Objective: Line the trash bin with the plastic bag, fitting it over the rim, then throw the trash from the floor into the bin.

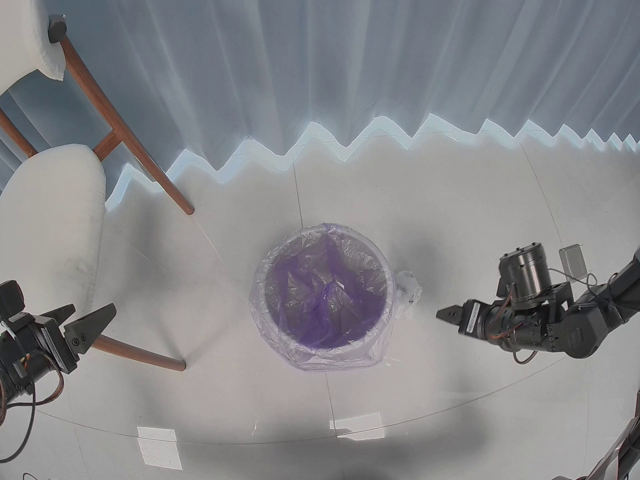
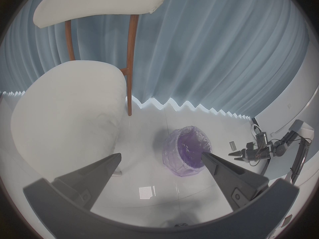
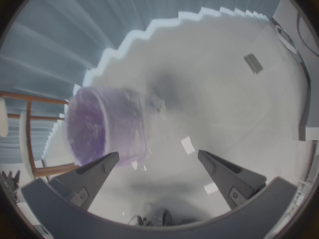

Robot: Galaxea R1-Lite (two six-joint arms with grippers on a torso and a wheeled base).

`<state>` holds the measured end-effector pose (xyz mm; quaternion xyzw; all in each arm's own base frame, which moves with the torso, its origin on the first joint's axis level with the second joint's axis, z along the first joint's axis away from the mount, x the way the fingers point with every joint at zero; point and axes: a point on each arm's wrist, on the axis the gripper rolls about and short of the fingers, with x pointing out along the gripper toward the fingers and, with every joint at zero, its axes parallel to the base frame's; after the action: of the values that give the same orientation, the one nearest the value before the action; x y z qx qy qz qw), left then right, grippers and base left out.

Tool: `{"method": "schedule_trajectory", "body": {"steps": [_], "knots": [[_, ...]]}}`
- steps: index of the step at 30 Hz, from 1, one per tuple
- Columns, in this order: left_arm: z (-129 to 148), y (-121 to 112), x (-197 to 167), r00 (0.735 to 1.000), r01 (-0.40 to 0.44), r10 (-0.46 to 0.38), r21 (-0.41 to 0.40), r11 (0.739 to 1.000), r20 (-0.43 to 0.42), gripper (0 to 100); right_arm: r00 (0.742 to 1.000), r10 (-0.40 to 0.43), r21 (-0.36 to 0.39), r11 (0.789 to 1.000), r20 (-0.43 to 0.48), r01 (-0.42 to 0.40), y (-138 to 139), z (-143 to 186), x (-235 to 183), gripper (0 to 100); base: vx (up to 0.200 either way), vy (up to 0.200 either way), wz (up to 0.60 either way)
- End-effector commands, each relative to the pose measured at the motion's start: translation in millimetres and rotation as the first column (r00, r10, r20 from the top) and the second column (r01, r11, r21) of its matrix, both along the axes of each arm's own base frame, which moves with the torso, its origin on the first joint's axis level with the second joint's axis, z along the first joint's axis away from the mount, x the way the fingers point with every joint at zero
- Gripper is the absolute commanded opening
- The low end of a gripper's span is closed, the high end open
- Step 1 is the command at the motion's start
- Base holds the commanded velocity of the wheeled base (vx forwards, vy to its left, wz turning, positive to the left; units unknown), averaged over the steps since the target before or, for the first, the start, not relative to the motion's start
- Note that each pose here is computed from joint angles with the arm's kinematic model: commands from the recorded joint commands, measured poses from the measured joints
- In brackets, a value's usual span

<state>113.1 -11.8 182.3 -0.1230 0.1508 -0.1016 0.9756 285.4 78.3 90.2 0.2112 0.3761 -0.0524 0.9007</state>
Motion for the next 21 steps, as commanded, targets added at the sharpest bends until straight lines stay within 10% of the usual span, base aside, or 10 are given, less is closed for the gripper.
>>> {"method": "schedule_trajectory", "body": {"steps": [1,8,21], "knots": [[-8,4,-12,1.000,-0.029,0.029,0.003,1.000,0.006,100,0.991,-0.019,-0.030,0.999,0.129,0.023,-28,12,-5,100,0.000,0.000,0.00],[-28,8,-34,0.998,-0.070,0.070,-0.010,0.998,-0.002,100,0.965,0.095,-0.138,0.988,0.243,-0.062,-27,-2,24,100,0.000,0.000,0.00],[-68,3,-81,0.988,0.121,-0.125,0.055,0.991,0.085,100,0.938,0.109,-0.192,0.980,0.330,-0.046,-27,-42,116,100,0.000,0.000,0.00]]}}
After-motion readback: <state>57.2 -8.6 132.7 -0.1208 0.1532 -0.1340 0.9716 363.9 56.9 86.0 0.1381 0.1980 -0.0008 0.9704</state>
